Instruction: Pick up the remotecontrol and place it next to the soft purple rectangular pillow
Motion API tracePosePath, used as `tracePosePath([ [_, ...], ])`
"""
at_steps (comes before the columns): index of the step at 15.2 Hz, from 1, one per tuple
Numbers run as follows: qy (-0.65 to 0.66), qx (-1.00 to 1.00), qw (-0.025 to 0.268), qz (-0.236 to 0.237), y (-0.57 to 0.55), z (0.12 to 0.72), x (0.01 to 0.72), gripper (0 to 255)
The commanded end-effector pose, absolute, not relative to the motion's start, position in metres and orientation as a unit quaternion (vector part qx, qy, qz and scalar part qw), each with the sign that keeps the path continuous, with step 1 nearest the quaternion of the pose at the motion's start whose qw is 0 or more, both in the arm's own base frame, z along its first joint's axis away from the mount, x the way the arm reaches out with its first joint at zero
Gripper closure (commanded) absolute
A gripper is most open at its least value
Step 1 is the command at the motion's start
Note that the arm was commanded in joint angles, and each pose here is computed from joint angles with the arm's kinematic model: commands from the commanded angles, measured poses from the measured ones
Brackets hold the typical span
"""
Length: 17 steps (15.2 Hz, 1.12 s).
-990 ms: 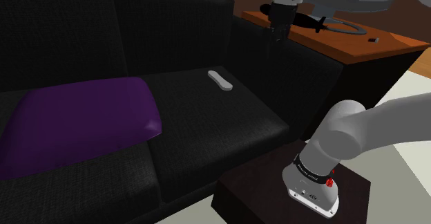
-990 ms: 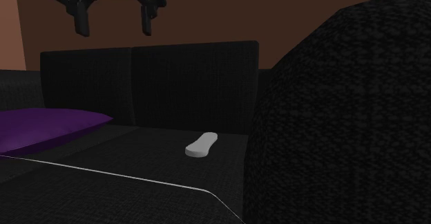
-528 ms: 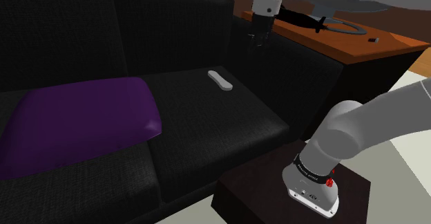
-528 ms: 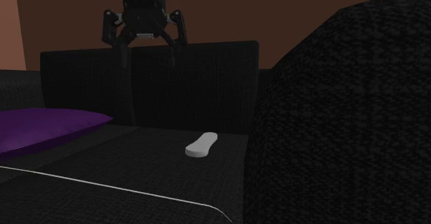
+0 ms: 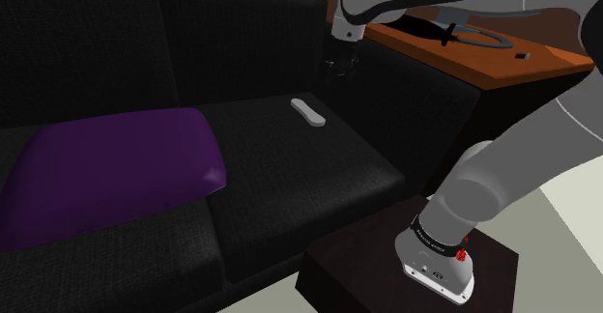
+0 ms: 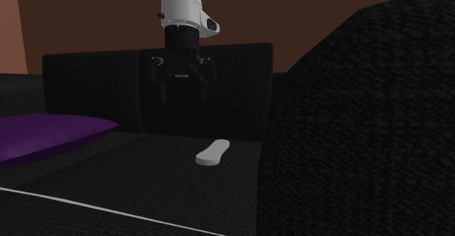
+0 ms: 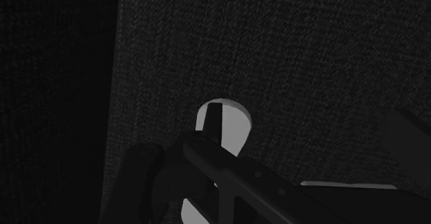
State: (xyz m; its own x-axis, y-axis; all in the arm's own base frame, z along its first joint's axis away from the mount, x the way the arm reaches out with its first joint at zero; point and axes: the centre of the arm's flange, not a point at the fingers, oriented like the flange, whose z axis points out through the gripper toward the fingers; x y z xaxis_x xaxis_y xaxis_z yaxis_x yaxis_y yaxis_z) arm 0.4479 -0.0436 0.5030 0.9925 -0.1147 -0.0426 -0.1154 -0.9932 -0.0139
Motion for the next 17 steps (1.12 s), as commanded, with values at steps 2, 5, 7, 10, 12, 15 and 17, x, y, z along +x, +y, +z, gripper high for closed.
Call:
tracePosePath([
  [2, 0.069, -0.997, 0.013, 0.02, -0.059, 0.48, 0.477, 0],
  [5, 0.08, -0.996, 0.018, 0.019, -0.075, 0.457, 0.505, 0],
  [7, 0.087, -0.996, 0.021, 0.019, -0.085, 0.442, 0.524, 0],
  [10, 0.098, -0.995, 0.026, 0.018, -0.102, 0.419, 0.552, 0],
  [12, 0.106, -0.994, 0.029, 0.018, -0.113, 0.403, 0.57, 0],
  [15, 0.116, -0.992, 0.033, 0.017, -0.131, 0.38, 0.598, 0],
  [17, 0.12, -0.992, 0.035, 0.017, -0.135, 0.368, 0.606, 0],
])
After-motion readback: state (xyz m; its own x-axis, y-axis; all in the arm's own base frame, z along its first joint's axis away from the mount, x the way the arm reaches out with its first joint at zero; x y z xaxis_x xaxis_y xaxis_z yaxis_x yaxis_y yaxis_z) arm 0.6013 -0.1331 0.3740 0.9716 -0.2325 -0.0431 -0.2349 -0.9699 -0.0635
